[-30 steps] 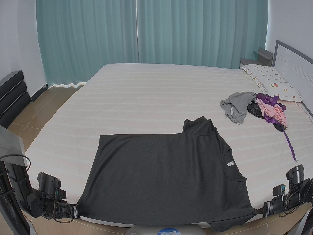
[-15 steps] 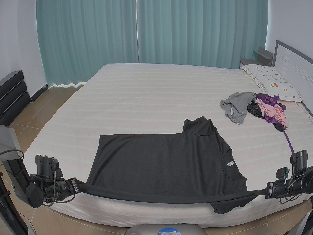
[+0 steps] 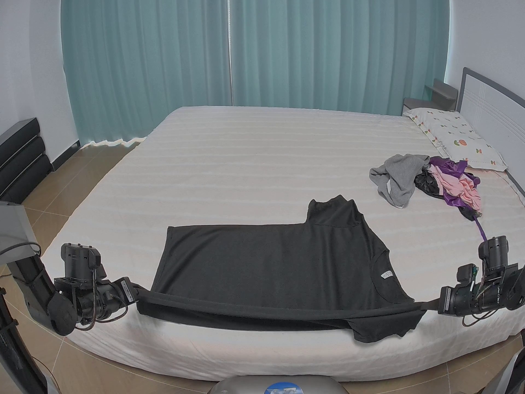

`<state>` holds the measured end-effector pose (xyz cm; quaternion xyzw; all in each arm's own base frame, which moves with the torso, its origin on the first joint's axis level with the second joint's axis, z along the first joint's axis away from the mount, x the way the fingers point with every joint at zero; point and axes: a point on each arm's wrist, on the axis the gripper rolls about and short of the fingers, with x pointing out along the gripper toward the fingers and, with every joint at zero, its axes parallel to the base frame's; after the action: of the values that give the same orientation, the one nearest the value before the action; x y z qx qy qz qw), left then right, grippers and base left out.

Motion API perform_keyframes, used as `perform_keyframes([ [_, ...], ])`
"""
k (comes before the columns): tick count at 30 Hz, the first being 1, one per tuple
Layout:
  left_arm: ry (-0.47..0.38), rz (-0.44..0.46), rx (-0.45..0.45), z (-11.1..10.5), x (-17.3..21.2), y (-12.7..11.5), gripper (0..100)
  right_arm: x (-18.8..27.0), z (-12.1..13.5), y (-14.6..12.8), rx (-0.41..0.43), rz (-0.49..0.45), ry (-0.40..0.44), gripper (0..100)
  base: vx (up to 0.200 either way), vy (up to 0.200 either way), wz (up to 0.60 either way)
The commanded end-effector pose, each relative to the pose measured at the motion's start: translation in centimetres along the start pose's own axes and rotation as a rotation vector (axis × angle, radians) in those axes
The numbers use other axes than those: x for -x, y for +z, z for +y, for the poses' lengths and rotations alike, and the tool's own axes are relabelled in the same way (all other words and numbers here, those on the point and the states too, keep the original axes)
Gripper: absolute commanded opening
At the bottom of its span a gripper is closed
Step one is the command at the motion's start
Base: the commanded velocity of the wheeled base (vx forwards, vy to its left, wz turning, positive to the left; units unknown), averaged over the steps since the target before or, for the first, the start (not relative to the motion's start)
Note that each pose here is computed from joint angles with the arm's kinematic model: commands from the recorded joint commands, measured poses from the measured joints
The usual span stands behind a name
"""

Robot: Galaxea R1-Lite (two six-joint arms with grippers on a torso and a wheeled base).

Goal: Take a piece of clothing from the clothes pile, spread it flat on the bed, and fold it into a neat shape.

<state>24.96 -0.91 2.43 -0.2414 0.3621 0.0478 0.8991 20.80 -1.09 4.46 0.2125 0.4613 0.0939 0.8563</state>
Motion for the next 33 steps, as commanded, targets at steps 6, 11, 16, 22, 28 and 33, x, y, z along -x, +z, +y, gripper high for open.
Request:
perform_keyframes([
  [6, 0.001, 0.011, -0.003, -0.2, -2.2, 0.4, 0, -1.9, -0.1, 1.6, 0.004, 0.013, 0.006, 0, 0.0, 0.0, 0.0],
  [11, -0.001, 0.011, -0.006, -0.6, -3.0, 0.9, 0, -2.5, 0.3, 3.2, -0.031, -0.025, 0.017, 0, 0.0, 0.0, 0.0],
  [16, -0.003, 0.008, -0.004, -0.8, -2.9, 1.2, 0, -2.3, 0.5, 3.8, -0.039, -0.045, 0.023, 0, 0.0, 0.0, 0.0],
  [22, -0.012, 0.003, -0.01, -0.9, -1.2, 0.9, 0, -0.1, 1.2, 3.1, -0.033, -0.09, 0.034, 0, 0.0, 0.0, 0.0],
  [28, -0.011, 0.024, -0.017, -0.9, -0.4, 0.1, 0, 1.3, 1.7, 1.6, -0.015, -0.093, 0.04, 0, 0.0, 0.0, 0.0],
  [33, -0.007, 0.031, -0.017, -0.8, -0.4, 0.0, 0, 1.3, 1.6, 1.1, -0.02, -0.08, 0.034, 0, 0.0, 0.0, 0.0],
])
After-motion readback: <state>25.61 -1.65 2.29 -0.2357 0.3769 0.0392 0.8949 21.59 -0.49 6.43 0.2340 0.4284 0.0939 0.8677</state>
